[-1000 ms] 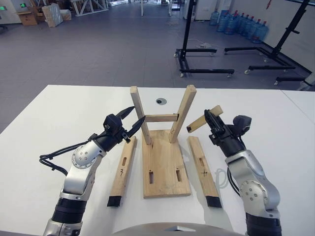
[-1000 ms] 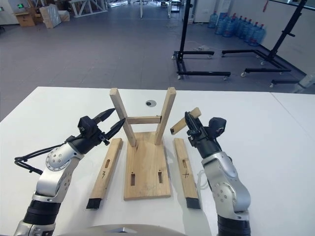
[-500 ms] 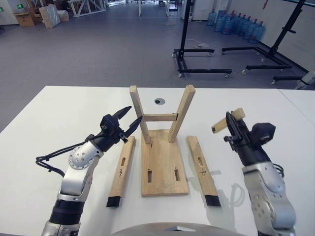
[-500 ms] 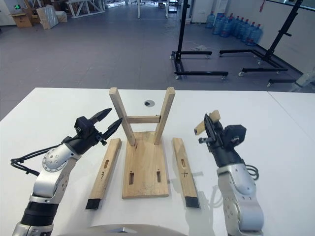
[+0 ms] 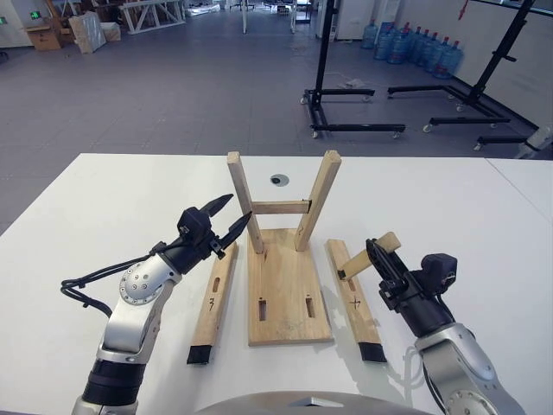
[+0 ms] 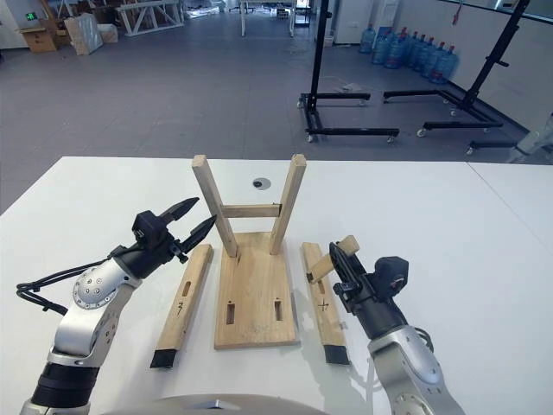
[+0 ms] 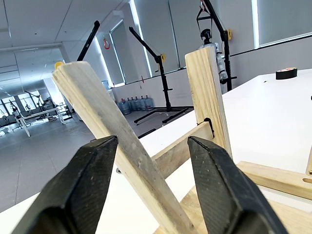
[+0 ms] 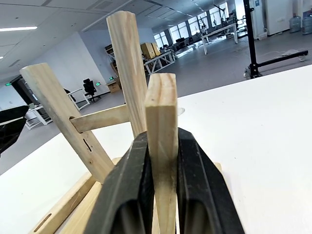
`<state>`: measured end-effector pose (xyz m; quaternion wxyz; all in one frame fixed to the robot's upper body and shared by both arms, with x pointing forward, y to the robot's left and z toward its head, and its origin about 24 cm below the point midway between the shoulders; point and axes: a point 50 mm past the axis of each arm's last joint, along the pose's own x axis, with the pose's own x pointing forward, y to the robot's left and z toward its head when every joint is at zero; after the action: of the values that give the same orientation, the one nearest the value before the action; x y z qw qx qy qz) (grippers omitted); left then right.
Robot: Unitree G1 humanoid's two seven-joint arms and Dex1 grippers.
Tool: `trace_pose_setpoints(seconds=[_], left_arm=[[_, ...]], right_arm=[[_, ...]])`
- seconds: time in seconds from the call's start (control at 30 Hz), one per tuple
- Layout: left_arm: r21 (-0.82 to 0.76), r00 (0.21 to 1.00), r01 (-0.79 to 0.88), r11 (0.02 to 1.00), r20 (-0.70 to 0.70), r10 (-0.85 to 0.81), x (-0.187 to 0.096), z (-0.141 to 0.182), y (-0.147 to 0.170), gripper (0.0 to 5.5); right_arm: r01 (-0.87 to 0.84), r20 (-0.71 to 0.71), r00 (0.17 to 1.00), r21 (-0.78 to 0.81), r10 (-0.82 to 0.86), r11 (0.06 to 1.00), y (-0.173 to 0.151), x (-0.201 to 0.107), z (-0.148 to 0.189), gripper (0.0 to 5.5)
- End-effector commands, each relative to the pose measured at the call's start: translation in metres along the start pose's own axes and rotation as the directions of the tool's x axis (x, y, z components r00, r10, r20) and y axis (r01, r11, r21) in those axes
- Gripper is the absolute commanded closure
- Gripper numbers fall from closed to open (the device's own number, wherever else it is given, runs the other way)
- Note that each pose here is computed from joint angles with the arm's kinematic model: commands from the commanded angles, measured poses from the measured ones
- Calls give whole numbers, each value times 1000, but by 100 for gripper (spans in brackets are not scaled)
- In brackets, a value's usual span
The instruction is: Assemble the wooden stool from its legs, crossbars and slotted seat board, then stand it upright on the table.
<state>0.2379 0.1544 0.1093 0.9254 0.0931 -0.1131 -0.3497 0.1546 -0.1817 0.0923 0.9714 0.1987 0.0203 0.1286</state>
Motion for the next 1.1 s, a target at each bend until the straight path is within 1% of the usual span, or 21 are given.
trace_pose_setpoints(seconds=[0.03,0.2,0.43,0.8,1.1], left_arm=[[2,1000,16,1000,-16,-16,-1,0,1,288],[0,1000,27,1000,-13,-27,0,0,-1,288],[0,999,30,1000,-13,-30,0,0,-1,288],[-2,999,33,999,-12,-34,2,-1,-1,288],[3,1000,30,1000,-8,-30,6,-1,0,288]], right_arm=[[42,2,999,-7,-42,999,-4,-4,-1,512],[79,34,996,-23,-78,997,-8,-3,1,512],[120,-12,993,-28,-120,992,-17,-7,-8,512],[114,-13,993,-21,-114,993,-16,-7,-12,512],[101,-25,994,-65,-103,993,-18,-2,-13,512]])
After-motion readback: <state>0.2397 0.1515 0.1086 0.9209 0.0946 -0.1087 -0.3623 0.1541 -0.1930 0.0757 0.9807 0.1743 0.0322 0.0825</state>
